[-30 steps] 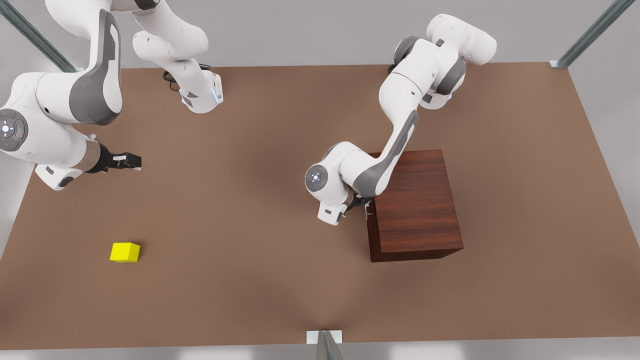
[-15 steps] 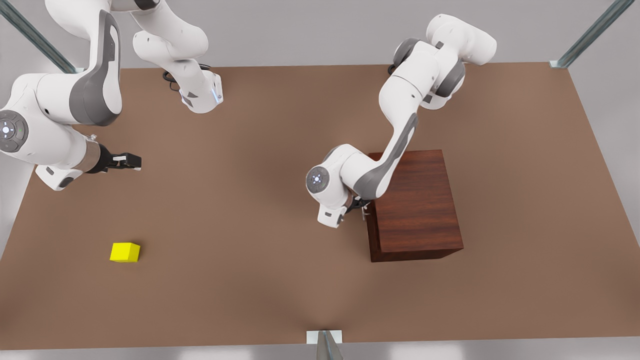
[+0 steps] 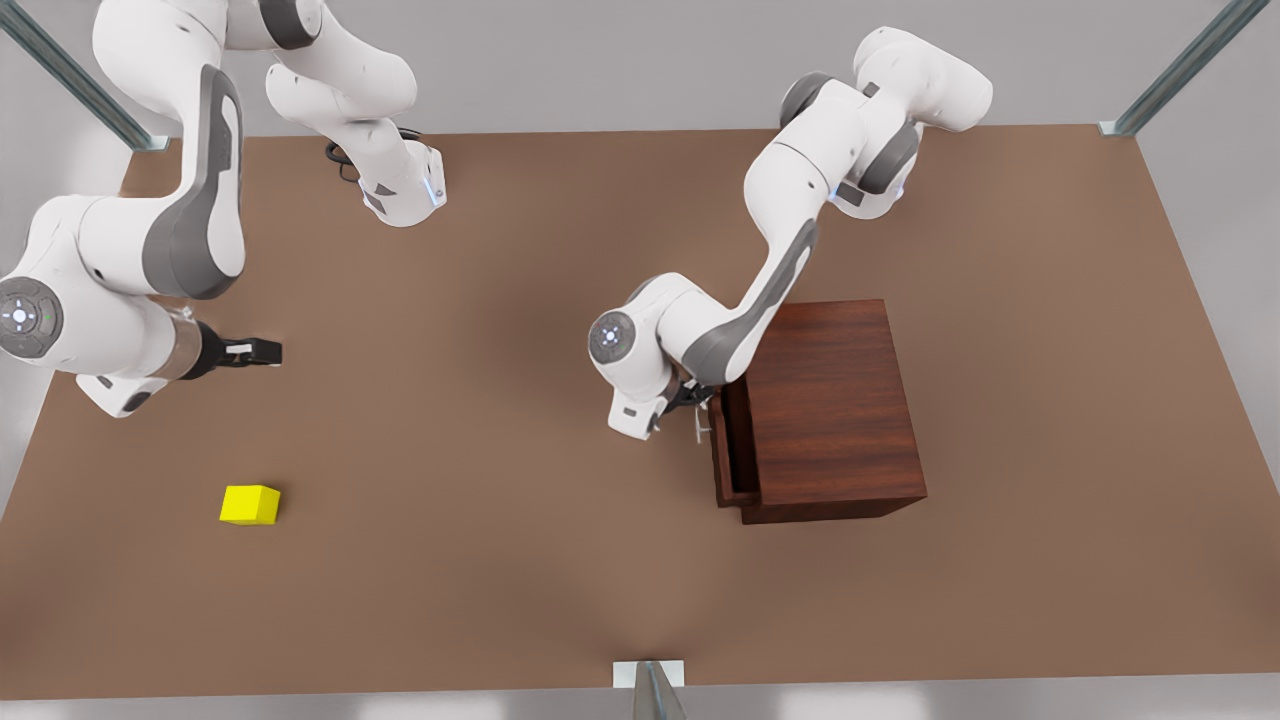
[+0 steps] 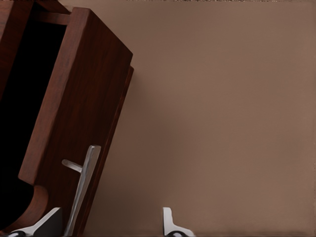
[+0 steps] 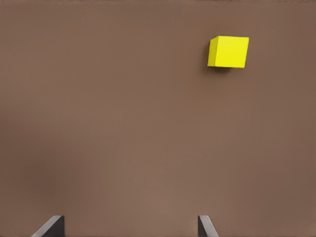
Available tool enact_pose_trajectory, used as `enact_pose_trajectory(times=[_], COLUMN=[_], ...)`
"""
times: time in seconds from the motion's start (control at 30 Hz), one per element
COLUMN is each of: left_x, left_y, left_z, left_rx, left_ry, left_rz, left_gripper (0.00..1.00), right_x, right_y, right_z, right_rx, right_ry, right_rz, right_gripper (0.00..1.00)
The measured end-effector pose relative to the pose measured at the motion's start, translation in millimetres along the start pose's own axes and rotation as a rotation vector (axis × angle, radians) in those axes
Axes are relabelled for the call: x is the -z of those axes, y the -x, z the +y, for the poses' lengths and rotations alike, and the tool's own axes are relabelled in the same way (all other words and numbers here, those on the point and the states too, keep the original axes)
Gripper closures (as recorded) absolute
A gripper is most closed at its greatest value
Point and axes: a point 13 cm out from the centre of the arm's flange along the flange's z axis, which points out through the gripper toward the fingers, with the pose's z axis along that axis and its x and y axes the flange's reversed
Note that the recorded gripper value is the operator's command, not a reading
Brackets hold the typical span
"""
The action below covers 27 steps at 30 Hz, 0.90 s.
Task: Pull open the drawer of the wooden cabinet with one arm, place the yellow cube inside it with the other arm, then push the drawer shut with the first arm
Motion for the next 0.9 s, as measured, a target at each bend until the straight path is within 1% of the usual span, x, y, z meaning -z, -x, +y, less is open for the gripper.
enact_pose_trajectory(times=[0.1,0.3,0.43,0.53,0.8,0.83,0.9], left_x=[2.7,8.2,12.4,18.5,41.2,58.3,123.4], left_y=[-1.0,1.7,-1.1,-8.4,-24.3,-18.8,31.0], left_z=[-7.1,-16.4,-24.0,-32.0,-52.9,-48.5,3.8], left_rx=[0.003,0.014,0.014,0.006,-0.007,0.008,0.105], left_ry=[-0.019,-0.058,-0.084,-0.102,-0.167,-0.188,-0.24], left_rz=[-0.007,-0.018,-0.02,-0.026,-0.038,-0.033,-0.012], left_gripper=[0.0,0.0,0.0,0.0,0.0,0.0,0.0], right_x=[-32.2,-106.3,-156.2,-172.7,-215.9,-220.0,-228.7], right_y=[37.3,82.3,120.0,139.3,166.5,169.1,173.9], right_z=[-40.2,-98.2,-111.5,-125.6,-167.8,-169.3,-169.1], right_rx=[-0.033,-0.053,-0.028,-0.015,0.0,0.006,0.019], right_ry=[0.007,0.011,-0.005,-0.02,-0.02,-0.019,-0.014], right_rz=[0.03,0.055,0.019,-0.029,-0.102,-0.108,-0.115], right_gripper=[0.0,0.0,0.0,0.0,0.0,0.0,0.0])
